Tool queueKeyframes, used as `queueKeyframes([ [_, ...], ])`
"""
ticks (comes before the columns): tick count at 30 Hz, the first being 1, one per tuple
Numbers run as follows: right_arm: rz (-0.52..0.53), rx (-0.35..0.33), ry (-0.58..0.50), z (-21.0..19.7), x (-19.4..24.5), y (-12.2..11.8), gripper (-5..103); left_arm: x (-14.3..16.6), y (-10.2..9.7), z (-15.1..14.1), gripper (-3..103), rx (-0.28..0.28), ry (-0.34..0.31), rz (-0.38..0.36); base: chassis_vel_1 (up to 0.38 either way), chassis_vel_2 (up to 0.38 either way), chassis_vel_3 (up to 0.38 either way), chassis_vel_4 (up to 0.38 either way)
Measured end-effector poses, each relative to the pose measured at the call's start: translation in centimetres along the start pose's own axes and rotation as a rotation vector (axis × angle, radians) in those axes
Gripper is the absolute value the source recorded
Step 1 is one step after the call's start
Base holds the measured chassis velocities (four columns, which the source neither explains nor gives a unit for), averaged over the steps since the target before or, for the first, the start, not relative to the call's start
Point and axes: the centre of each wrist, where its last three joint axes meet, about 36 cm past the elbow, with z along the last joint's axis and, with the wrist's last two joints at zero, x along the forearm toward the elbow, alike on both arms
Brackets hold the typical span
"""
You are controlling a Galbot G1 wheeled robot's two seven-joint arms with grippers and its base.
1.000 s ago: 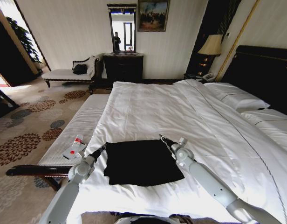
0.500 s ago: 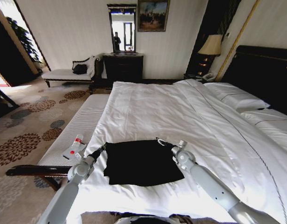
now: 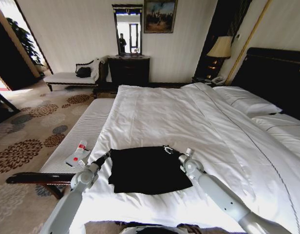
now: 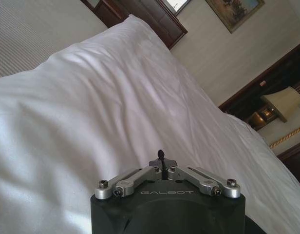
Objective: Fold the clothes on the bed.
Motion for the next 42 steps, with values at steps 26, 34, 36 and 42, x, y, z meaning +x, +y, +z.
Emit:
queueKeyframes([
  [26, -0.008, -0.049, -0.117, -1.0, 0.0, -0.2, 1, -0.3, 0.1, -0.4, 0, -0.002, -0.024, 0.006, 0.0, 0.0, 0.0, 0.0],
  [34, -0.001, -0.115, -0.206, -1.4, 0.1, -1.2, 1, -1.5, 0.0, -2.8, 0, 0.023, -0.096, 0.022, 0.0, 0.0, 0.0, 0.0],
  [36, -0.008, -0.116, -0.216, -1.4, 0.1, -1.2, 1, -1.6, -0.2, -3.0, 0, 0.024, -0.1, 0.027, 0.0, 0.0, 0.0, 0.0],
  [42, -0.141, -0.114, -0.357, -3.0, 0.8, 0.5, 1, -1.3, -2.8, -5.1, 0, 0.011, -0.153, 0.109, 0.0, 0.0, 0.0, 0.0],
])
